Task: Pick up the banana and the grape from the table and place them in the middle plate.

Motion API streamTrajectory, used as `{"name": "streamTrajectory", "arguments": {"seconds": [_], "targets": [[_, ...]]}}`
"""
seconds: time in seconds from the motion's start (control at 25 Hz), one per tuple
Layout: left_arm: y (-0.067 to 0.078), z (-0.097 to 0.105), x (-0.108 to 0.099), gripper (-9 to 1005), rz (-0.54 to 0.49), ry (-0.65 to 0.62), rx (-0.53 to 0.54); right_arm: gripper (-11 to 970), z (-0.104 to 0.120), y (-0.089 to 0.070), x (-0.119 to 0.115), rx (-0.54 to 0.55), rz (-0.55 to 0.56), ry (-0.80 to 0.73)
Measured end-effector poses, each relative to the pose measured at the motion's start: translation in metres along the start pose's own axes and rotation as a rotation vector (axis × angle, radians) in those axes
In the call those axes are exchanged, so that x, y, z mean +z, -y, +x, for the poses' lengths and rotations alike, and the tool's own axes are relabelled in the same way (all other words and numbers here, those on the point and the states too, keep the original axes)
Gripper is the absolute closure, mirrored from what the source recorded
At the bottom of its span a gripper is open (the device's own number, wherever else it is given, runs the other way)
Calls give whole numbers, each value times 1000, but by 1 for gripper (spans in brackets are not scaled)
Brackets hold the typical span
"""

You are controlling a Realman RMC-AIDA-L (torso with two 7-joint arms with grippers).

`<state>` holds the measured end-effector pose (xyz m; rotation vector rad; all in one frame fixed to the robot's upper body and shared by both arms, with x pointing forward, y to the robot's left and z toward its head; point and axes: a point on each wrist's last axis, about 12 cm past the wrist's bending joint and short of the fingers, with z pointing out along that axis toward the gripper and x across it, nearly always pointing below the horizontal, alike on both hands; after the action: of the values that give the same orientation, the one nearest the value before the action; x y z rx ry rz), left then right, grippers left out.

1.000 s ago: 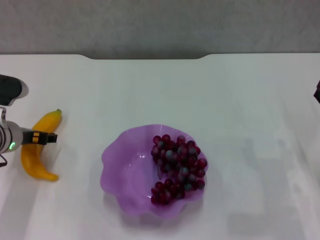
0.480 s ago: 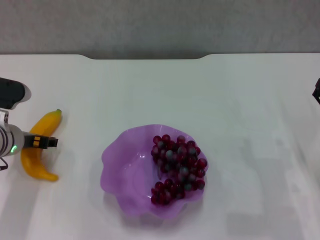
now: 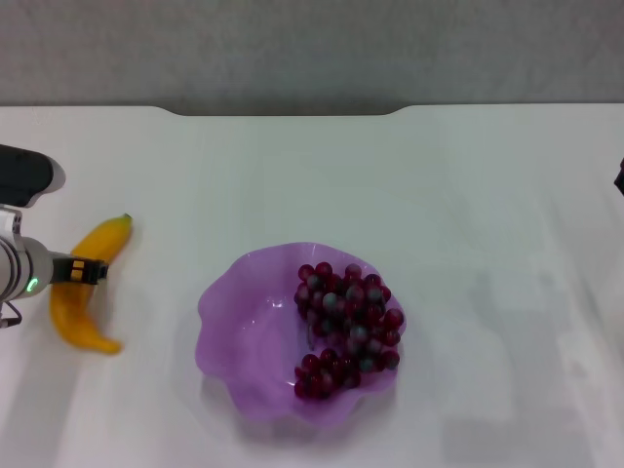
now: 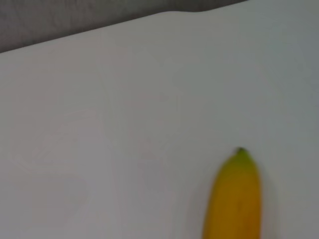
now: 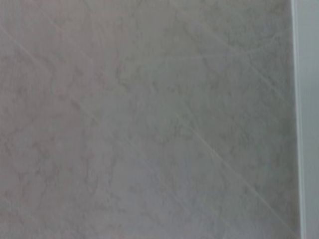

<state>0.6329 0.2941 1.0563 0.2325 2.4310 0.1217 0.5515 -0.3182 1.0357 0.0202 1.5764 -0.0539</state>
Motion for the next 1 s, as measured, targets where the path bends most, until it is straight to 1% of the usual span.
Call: {"name": "streamTrajectory", "arguments": {"seconds": [0.28, 0.48, 0.64, 0.76, 0.92, 1.0], "targets": [[0, -4, -1, 520, -2, 12, -1, 68, 1, 1, -1, -3, 3, -2], [1, -16, -6, 514, 5, 40, 15, 67, 1, 2, -1, -4, 4, -3], [2, -30, -17, 509, 14, 67, 60, 68, 1, 2, -1, -4, 4, -1], [4, -40, -29, 505, 30, 96, 76, 68, 1, 2, -1, -5, 5, -1], [9, -50, -48, 500, 100, 150, 75, 67, 1, 2, -2, -7, 5, -2], [12, -53, -60, 497, 155, 180, 67, 67, 1, 3, -2, -7, 6, -2]]}}
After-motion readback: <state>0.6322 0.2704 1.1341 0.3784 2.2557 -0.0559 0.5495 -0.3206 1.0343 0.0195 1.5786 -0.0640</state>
